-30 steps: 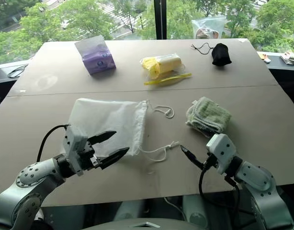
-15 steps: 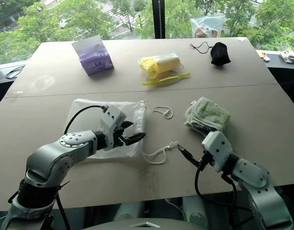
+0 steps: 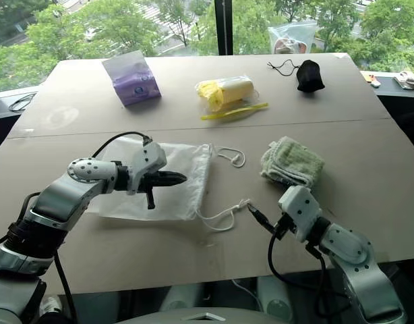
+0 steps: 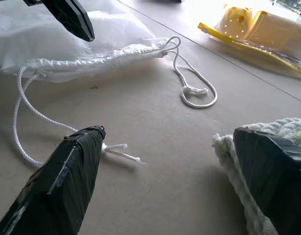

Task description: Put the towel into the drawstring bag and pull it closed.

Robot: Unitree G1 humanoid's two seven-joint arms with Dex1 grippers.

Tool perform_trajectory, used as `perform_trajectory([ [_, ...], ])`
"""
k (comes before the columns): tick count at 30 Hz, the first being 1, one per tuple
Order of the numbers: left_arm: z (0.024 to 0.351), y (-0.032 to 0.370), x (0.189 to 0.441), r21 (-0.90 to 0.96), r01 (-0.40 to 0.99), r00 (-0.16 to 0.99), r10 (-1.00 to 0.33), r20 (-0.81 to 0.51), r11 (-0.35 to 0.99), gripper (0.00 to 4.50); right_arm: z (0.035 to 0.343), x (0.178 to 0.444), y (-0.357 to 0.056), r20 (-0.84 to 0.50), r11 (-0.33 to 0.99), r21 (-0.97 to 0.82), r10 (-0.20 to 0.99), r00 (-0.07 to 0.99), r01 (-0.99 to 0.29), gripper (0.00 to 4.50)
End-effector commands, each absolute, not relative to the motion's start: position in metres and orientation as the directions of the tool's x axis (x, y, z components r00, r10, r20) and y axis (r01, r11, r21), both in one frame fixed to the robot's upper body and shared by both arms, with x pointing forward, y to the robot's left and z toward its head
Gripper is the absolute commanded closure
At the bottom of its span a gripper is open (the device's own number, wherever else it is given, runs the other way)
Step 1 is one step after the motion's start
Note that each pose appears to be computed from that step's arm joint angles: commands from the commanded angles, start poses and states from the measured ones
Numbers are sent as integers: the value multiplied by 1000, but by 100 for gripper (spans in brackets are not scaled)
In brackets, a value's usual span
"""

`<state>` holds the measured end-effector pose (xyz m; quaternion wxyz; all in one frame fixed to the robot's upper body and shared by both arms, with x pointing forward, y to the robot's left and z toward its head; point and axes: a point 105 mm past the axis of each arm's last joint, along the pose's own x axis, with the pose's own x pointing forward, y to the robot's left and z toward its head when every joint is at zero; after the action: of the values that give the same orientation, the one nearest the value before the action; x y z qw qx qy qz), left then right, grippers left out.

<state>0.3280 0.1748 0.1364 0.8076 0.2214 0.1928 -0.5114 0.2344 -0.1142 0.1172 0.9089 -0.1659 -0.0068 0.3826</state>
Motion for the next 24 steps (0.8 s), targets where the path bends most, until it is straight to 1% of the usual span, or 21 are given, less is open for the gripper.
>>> perform_trajectory([
  [1, 183, 185, 350, 110, 868, 481, -765, -429, 484, 447, 126, 235, -115, -75, 653, -343, 697, 713, -675, 0],
  [2, 190, 180, 350, 59, 864, 479, -780, -402, 500, 447, 126, 235, -116, -72, 658, -345, 692, 718, -669, 0],
  [3, 188, 173, 346, -5, 858, 464, -781, -418, 513, 394, 127, 235, -116, -68, 663, -345, 688, 722, -664, 0],
  [5, 182, 154, 332, -83, 856, 422, -783, -458, 510, 327, 127, 235, -115, -62, 670, -345, 682, 729, -657, 0],
  [6, 179, 144, 326, -111, 853, 406, -783, -471, 510, 281, 127, 234, -115, -59, 674, -343, 680, 731, -655, 0],
  [9, 173, 121, 318, -173, 796, 434, -747, -504, 580, 123, 126, 232, -112, -55, 676, -336, 681, 730, -656, 0],
  [10, 168, 118, 320, -150, 767, 473, -708, -524, 624, 84, 126, 232, -110, -54, 675, -333, 684, 728, -659, 0],
  [11, 165, 116, 321, -139, 740, 502, -677, -537, 658, 32, 126, 231, -110, -53, 673, -330, 687, 725, -662, 0],
  [12, 162, 114, 322, -134, 718, 521, -656, -546, 682, 6, 127, 231, -109, -52, 671, -329, 690, 722, -665, 0],
  [15, 144, 115, 318, -14, 696, 559, -554, -617, 718, 6, 128, 231, -109, -53, 660, -330, 701, 712, -675, 0],
  [19, 120, 117, 304, 82, 709, 553, -480, -681, 700, 6, 130, 234, -111, -52, 656, -335, 704, 709, -676, 0],
  [23, 103, 122, 300, 139, 740, 538, -455, -710, 659, 6, 132, 235, -109, -53, 648, -339, 711, 701, -682, 0],
  [24, 101, 122, 300, 144, 750, 534, -463, -708, 646, 29, 132, 236, -109, -54, 647, -339, 712, 700, -683, 0],
])
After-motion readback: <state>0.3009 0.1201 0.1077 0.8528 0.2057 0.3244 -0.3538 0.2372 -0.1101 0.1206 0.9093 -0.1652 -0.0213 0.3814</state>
